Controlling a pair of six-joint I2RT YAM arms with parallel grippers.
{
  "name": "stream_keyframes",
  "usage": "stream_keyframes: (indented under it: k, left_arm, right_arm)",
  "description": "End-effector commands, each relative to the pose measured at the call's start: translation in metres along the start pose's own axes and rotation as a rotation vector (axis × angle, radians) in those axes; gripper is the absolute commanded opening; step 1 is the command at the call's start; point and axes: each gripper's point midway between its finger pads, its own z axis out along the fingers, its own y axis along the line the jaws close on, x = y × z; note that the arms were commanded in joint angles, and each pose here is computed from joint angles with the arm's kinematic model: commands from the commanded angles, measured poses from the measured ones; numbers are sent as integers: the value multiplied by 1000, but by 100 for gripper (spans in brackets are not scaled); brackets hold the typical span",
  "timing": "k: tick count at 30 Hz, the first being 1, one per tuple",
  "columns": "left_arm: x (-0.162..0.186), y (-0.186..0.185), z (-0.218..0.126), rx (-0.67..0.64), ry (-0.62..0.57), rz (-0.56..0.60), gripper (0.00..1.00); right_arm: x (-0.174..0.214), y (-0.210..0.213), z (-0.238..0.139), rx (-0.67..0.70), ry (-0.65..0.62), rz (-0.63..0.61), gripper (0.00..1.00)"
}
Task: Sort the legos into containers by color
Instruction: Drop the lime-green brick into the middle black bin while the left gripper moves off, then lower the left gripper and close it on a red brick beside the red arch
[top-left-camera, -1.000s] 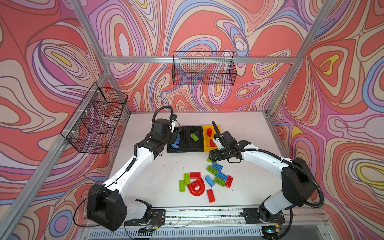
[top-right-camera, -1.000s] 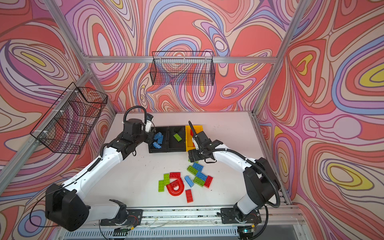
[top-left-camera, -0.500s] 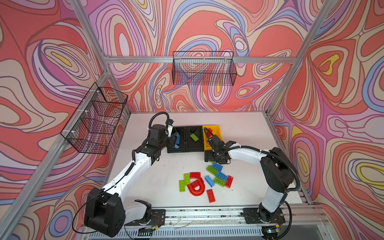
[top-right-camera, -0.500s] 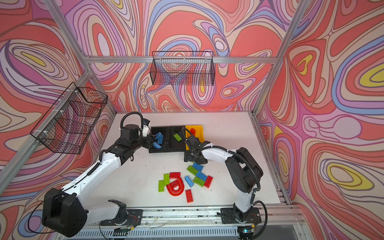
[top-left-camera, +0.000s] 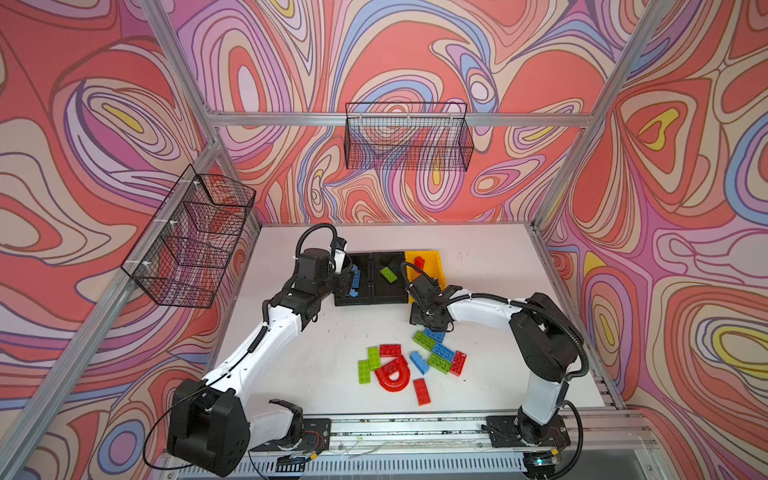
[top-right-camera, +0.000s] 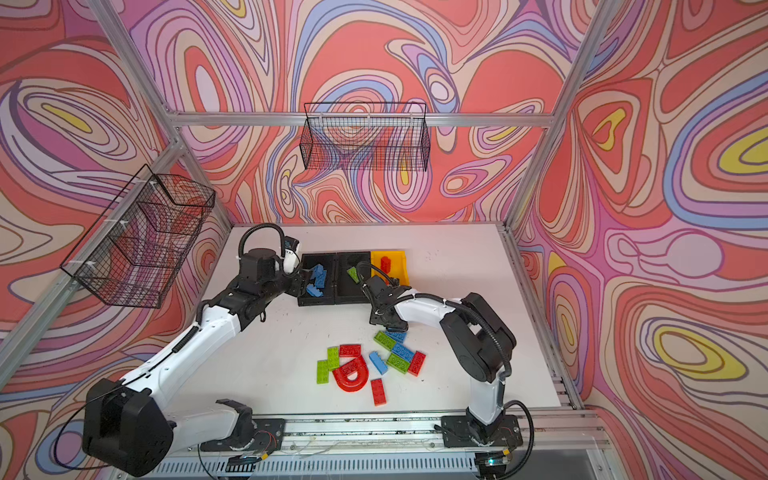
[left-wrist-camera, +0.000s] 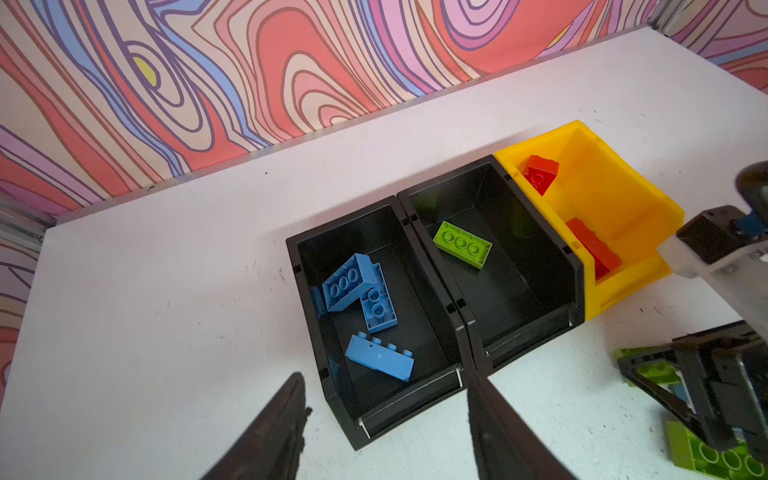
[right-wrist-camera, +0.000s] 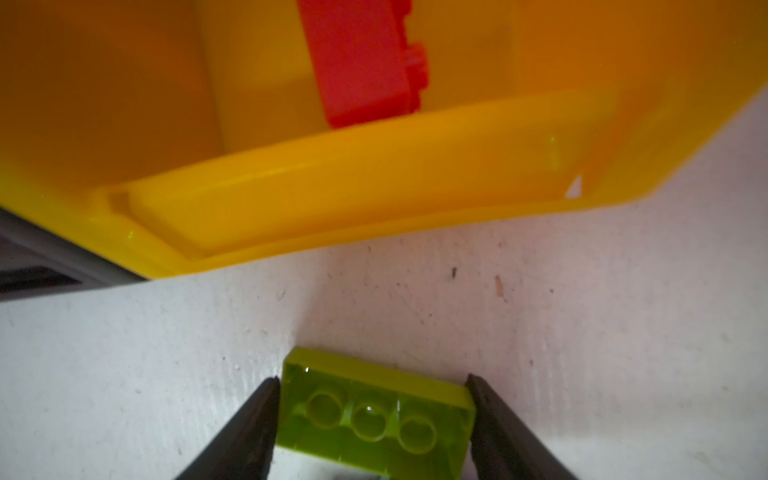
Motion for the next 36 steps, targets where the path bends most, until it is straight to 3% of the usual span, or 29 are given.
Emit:
stream_keyframes:
  k: [1, 11, 16, 20, 27, 32, 36]
  left_arm:
    - [-8, 2, -5, 1, -36, -15, 64]
    - [-12, 6, -8, -16, -50, -21, 64]
    - [-15, 1, -18, 16, -45, 16, 65]
    - [-5, 1, -29, 11, 12, 26, 65]
    - [35, -19, -44, 94, 61, -145, 65]
    - [47, -22, -61, 97, 109, -59, 66]
    - [49, -37, -66, 169, 114, -3, 67]
  right_arm:
    - [-2, -8, -4, 58, -17, 11, 68]
    - [-63, 35, -72, -82, -189, -60, 62]
    - [-110, 81, -94, -169, -308, -109, 62]
    - [-139, 115, -89, -196, -365, -165, 62]
    - [-163, 139, -52, -223, -344, -206, 69]
    - [-166, 142, -37, -236, -315, -235, 84]
    - [-175, 135, -47, -268, -330, -213, 89]
